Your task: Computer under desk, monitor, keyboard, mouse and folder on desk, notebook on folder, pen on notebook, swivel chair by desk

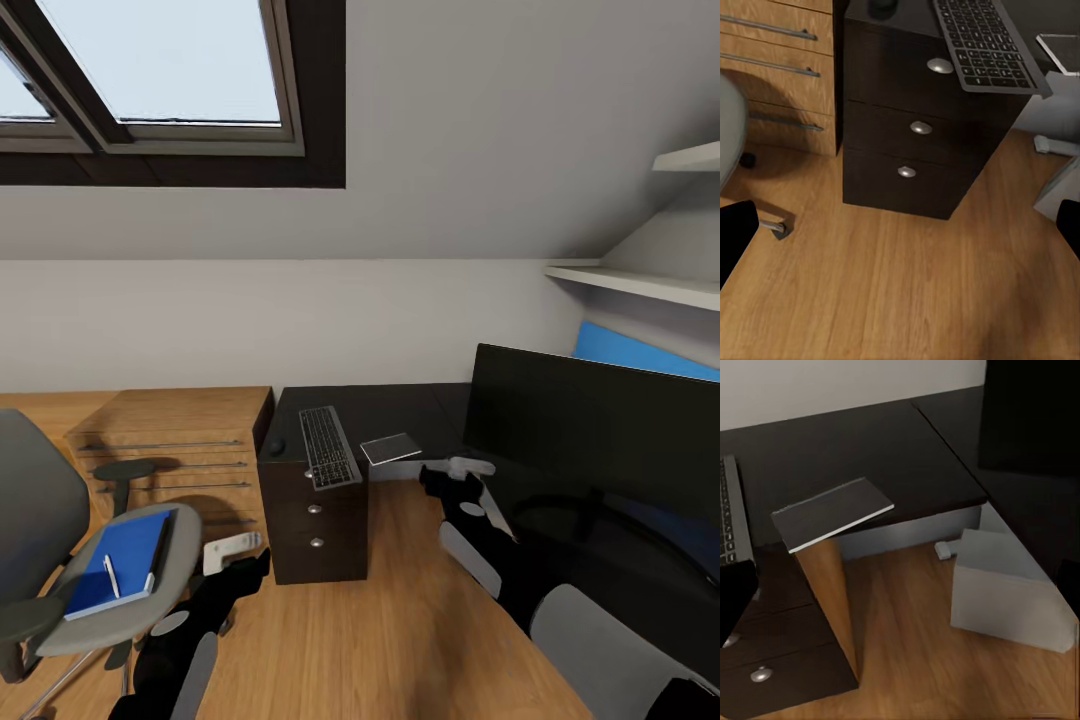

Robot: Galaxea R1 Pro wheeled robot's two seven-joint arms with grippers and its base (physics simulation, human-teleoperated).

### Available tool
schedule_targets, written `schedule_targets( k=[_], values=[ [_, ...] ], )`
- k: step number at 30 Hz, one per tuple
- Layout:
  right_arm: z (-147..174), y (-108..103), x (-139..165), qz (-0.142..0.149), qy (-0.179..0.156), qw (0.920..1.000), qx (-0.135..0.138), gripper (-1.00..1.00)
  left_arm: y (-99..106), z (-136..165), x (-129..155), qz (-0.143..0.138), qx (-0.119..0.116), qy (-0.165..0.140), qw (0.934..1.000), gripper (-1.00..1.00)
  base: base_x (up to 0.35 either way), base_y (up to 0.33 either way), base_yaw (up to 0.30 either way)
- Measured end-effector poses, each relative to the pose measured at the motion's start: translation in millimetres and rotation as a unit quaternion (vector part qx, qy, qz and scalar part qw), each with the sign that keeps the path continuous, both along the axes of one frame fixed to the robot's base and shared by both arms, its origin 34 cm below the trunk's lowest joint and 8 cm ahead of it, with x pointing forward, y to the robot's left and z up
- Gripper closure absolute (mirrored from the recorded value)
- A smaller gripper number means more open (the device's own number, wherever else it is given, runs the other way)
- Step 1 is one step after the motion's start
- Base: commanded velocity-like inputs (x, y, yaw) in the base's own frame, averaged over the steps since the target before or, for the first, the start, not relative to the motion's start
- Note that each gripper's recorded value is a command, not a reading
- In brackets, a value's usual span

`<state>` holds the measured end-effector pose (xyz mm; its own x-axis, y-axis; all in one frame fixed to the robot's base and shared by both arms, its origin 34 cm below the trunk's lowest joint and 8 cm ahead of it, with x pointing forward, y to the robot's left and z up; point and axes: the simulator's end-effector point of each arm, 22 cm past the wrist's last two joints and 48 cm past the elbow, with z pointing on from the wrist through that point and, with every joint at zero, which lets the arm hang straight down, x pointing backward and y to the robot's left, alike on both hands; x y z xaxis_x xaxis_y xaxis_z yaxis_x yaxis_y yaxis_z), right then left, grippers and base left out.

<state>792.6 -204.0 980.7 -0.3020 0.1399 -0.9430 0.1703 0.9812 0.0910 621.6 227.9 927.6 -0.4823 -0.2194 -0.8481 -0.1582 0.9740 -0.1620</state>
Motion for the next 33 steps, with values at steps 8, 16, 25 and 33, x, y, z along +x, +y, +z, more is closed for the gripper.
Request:
schedule_targets(
  k=[8, 16, 25, 33],
  values=[
    [-10.2, -27.4, -17.6, -0.043, 0.006, 0.999, -0.009, -1.0, -0.1, -2.2, -1.2, 0.0, 0.001, 0.004, 1.0, -1.0, 0.189, 0.0, 0.0],
    [-0.8, -51.0, -23.1, -0.082, -0.002, 0.9965, -0.02, -1.0, -2.1, -10.6, -3.2, -0.002, 0.001, 0.013, 0.9999, -1.0, 0.312, 0.0, -0.013],
    [5.6, -71.9, -25.1, -0.101, -0.008, 0.9943, -0.031, -1.0, -3.8, -18.0, -5.0, -0.003, 0.002, 0.021, 0.9998, -1.0, 0.111, -0.028, -0.035],
    [4.2, -74.7, -25.5, -0.103, -0.006, 0.9941, -0.033, -1.0, -3.5, -18.6, -5.7, -0.003, 0.001, 0.022, 0.9998, -1.0, 0.265, -0.149, -0.002]
  ],
)
